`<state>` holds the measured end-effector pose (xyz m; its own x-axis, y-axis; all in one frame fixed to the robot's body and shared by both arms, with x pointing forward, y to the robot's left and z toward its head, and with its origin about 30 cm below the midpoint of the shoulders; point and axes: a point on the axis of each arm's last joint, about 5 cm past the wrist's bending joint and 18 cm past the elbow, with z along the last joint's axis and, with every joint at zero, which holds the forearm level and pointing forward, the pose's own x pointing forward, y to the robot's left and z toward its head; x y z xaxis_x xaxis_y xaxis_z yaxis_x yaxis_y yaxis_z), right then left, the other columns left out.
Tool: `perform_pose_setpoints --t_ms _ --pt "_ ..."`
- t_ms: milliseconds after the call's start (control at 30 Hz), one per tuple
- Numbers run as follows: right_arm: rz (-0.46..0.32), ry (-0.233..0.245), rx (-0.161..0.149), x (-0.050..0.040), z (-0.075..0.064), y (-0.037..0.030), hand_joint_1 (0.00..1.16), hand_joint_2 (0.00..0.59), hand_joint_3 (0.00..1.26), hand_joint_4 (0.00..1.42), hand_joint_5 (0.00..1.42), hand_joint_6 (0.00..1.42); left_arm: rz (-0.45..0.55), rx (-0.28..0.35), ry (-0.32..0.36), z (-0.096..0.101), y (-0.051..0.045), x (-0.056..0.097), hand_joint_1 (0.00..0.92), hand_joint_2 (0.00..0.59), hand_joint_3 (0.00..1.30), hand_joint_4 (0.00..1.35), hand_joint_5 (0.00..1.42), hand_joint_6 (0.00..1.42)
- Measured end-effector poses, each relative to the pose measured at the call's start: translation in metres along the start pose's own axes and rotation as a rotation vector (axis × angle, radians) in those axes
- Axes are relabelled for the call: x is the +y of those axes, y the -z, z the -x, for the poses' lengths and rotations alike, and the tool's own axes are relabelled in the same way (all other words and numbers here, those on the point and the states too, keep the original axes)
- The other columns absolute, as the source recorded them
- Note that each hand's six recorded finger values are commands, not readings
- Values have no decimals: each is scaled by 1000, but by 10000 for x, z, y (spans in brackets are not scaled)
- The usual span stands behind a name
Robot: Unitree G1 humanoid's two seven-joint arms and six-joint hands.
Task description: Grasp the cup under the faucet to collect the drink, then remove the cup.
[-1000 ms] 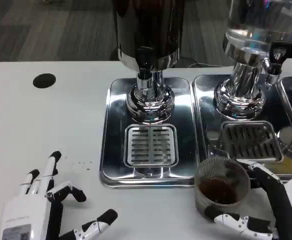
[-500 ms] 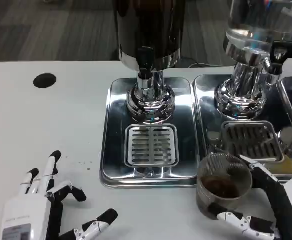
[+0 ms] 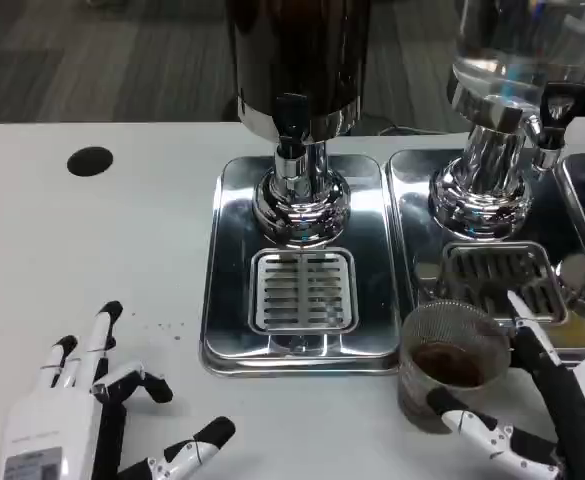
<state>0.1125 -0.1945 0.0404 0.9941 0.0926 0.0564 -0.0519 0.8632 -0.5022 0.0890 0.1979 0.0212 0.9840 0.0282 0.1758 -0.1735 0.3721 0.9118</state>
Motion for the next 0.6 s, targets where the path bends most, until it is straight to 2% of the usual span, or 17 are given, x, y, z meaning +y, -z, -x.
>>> perform_pose_setpoints --t_ms 200,300,400,500,533,600 --pt "2 13 2 -28 18 3 605 204 33 12 180 255 1 -1 -1 4 -4 4 0 101 716 43 215 112" --pt "0 31 -7 -57 25 -5 595 271 55 45 202 261 3 -1 -3 5 -8 7 0 102 716 42 215 112" --pt "3 58 -19 -103 31 -23 495 337 92 84 209 257 3 0 -2 9 -7 8 0 106 716 41 215 112" --pt "11 115 -41 -163 22 -45 386 375 93 59 111 162 4 -1 -4 15 -11 12 0 110 692 40 215 112" --pt "35 151 -57 -196 18 -65 314 389 73 22 36 97 6 -3 -7 16 -17 18 0 110 652 33 215 111" --pt "100 179 -77 -228 2 -92 220 431 36 1 1 14 8 -5 -12 16 -25 27 0 111 577 30 209 100"
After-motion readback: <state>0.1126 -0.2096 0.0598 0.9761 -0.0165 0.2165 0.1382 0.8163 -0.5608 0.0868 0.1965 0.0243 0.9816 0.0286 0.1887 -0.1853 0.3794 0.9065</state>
